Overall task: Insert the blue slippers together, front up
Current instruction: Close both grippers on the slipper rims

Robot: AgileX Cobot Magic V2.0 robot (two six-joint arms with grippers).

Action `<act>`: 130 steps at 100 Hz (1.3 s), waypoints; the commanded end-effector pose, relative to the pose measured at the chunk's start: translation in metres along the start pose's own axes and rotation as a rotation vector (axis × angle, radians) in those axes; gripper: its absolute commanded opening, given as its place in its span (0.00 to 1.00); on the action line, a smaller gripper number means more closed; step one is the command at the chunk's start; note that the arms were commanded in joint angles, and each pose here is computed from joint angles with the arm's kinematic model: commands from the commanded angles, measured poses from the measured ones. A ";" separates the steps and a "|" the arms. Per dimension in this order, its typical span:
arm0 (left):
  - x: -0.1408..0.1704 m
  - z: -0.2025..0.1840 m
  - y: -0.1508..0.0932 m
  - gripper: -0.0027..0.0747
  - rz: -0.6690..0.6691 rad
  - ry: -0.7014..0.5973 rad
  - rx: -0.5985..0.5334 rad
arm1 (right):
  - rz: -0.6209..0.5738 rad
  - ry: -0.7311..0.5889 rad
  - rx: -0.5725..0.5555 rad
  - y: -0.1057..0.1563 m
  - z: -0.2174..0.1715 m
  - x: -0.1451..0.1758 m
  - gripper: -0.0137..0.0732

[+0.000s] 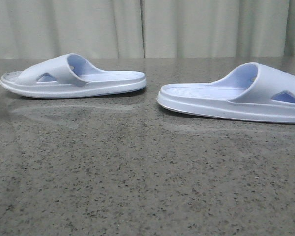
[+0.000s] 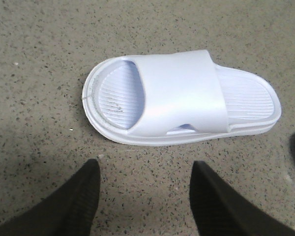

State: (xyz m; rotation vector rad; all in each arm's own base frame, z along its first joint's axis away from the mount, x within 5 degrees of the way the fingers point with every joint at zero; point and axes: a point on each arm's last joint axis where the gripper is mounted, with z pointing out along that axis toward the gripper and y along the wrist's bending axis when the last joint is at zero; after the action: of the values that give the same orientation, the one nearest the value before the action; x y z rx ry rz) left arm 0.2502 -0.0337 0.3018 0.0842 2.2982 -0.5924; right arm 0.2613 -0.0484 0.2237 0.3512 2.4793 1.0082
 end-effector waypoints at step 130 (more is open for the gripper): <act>-0.050 0.109 0.059 0.30 -0.219 0.166 0.314 | -0.043 -0.081 -0.035 0.012 -0.010 -0.013 0.03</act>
State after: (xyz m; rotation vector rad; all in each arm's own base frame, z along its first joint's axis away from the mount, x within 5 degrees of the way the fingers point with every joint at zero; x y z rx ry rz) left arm 0.3725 -0.0176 0.2245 0.0042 2.4363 -1.0508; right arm 0.2644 -0.0493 0.2263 0.3354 2.4613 1.0057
